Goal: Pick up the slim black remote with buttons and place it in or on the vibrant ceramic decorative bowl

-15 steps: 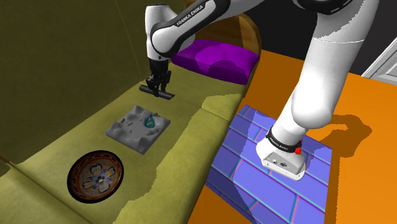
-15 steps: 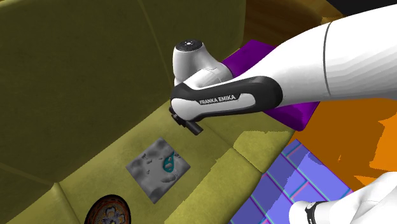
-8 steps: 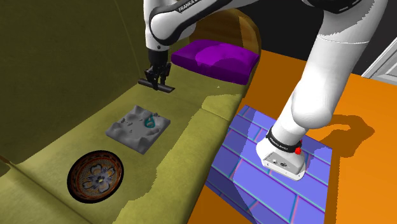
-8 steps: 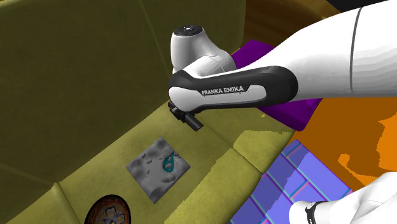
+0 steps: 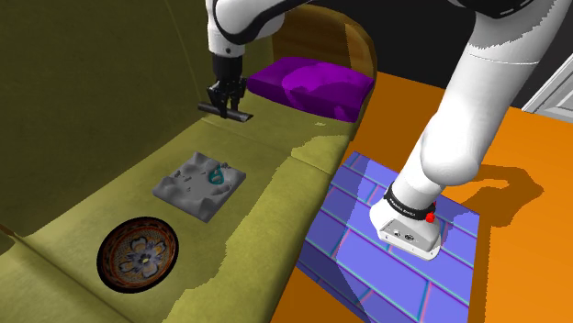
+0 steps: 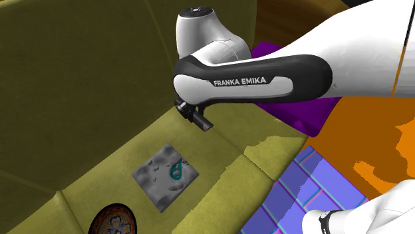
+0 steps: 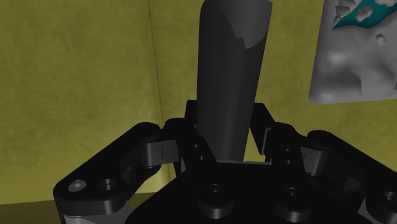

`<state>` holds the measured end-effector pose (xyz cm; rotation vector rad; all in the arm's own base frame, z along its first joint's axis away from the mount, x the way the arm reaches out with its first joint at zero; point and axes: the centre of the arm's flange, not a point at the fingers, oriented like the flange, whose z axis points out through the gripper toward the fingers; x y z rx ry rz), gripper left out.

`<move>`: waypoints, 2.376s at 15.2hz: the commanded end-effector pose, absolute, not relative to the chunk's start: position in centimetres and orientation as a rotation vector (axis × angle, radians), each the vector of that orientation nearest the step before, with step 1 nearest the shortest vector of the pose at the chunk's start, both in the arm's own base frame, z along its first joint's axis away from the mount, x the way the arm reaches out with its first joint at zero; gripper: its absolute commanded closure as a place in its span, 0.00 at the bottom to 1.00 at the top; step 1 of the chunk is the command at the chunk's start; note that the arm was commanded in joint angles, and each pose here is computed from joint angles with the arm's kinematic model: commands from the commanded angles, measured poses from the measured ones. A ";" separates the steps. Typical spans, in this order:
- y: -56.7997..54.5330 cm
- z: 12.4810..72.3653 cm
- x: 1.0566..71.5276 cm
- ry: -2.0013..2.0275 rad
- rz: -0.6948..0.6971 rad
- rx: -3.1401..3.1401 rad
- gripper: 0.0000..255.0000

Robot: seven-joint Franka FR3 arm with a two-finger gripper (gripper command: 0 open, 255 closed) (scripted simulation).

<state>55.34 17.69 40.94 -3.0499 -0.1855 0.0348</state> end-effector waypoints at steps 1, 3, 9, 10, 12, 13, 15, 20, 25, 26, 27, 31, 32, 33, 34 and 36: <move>17.7 42.0 55.3 -0.185 0.035 -3.050 1.00; 17.7 43.1 55.3 -0.185 0.035 -3.050 1.00; 22.4 43.6 53.0 -0.185 0.035 -3.050 1.00; 23.6 43.6 52.4 -0.185 0.035 -3.050 1.00; 26.0 43.5 51.2 -0.185 0.035 -3.050 1.00; 27.1 43.5 50.6 -0.185 0.035 -3.050 1.00; 29.5 43.4 49.4 -0.185 0.035 -3.050 1.00; 35.4 43.3 46.4 -0.185 0.035 -3.050 1.00; 41.3 43.1 43.5 -0.185 0.035 -3.050 1.00; 42.5 43.1 42.9 -0.185 0.035 -3.050 1.00; 43.6 43.0 42.3 -0.185 0.035 -3.050 1.00; 48.3 42.9 39.9 -0.185 0.035 -3.050 1.00; 49.5 42.9 39.3 -0.185 0.035 -3.050 1.00; 50.7 42.9 38.7 -0.185 0.035 -3.050 1.00; 51.9 42.8 38.1 -0.185 0.035 -3.050 1.00; 54.2 42.8 36.9 -0.185 0.035 -3.050 1.00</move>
